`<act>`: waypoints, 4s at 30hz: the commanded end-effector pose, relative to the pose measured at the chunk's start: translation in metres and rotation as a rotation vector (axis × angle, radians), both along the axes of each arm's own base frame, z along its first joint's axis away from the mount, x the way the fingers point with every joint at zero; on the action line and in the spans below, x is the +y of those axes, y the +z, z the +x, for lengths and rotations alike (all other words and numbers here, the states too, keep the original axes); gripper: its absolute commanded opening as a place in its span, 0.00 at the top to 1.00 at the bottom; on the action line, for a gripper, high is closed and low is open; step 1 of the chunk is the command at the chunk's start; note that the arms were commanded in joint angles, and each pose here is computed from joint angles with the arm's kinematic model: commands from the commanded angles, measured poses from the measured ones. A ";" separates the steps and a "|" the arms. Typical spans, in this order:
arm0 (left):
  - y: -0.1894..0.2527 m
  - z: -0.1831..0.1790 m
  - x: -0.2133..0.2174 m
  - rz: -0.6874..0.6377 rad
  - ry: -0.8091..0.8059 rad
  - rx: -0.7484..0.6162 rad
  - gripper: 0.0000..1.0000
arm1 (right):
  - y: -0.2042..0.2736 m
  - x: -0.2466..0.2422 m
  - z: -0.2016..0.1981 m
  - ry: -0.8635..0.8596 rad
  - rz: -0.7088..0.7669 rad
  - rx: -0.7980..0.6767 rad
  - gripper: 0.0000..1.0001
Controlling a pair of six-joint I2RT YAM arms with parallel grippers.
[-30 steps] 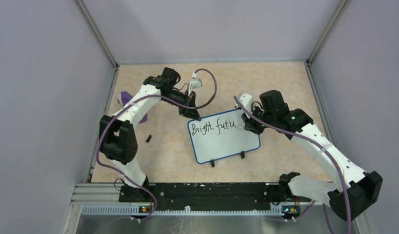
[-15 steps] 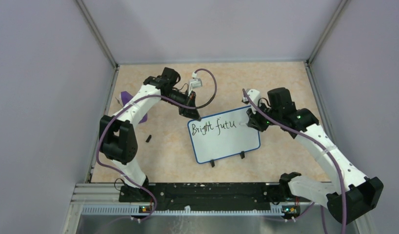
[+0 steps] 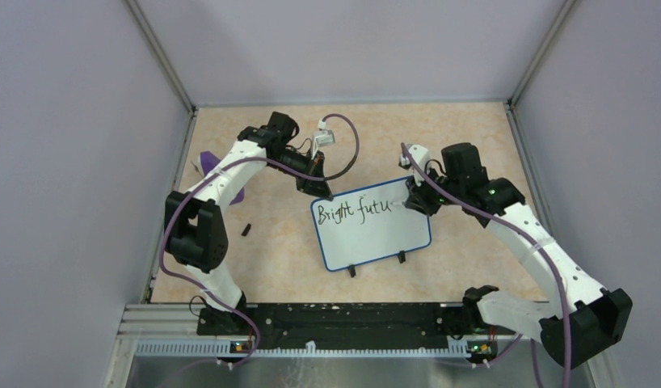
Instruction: Write a sentence on the whiteboard
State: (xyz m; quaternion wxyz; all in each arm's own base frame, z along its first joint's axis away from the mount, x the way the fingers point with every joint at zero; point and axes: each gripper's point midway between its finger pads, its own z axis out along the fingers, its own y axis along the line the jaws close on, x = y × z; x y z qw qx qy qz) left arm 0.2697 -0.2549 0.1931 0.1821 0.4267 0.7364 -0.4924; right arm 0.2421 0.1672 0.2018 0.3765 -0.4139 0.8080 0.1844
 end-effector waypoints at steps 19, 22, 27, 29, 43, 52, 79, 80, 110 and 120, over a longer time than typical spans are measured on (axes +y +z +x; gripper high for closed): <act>0.004 -0.005 -0.001 -0.010 -0.014 -0.016 1.00 | 0.010 -0.008 0.016 -0.038 -0.032 -0.078 1.00; 0.004 -0.004 -0.001 -0.011 -0.013 -0.015 1.00 | 0.001 -0.010 0.009 -0.029 -0.045 -0.059 1.00; 0.004 -0.004 -0.001 -0.011 -0.014 -0.014 1.00 | -0.012 -0.009 0.001 -0.006 -0.045 -0.016 1.00; 0.004 -0.004 -0.001 -0.011 -0.014 -0.014 1.00 | -0.013 -0.007 0.001 0.001 -0.040 -0.010 1.00; 0.005 -0.004 0.000 -0.007 -0.010 -0.019 1.00 | 0.011 0.002 0.017 -0.029 0.002 -0.069 1.00; 0.004 -0.004 0.000 -0.004 -0.010 -0.019 1.00 | 0.019 -0.002 0.025 -0.059 0.004 -0.095 1.00; 0.004 -0.004 -0.001 -0.013 -0.013 -0.011 1.00 | 0.011 -0.012 0.005 -0.025 -0.021 -0.059 1.00; 0.004 -0.004 -0.002 -0.012 -0.013 -0.009 1.00 | 0.010 -0.012 0.006 -0.025 -0.021 -0.057 1.00; 0.002 -0.003 -0.002 -0.011 -0.013 -0.008 1.00 | 0.015 -0.029 0.027 -0.098 -0.078 -0.109 1.00; 0.002 -0.004 -0.001 -0.010 -0.014 -0.014 1.00 | 0.024 -0.017 0.031 -0.083 -0.021 -0.104 1.00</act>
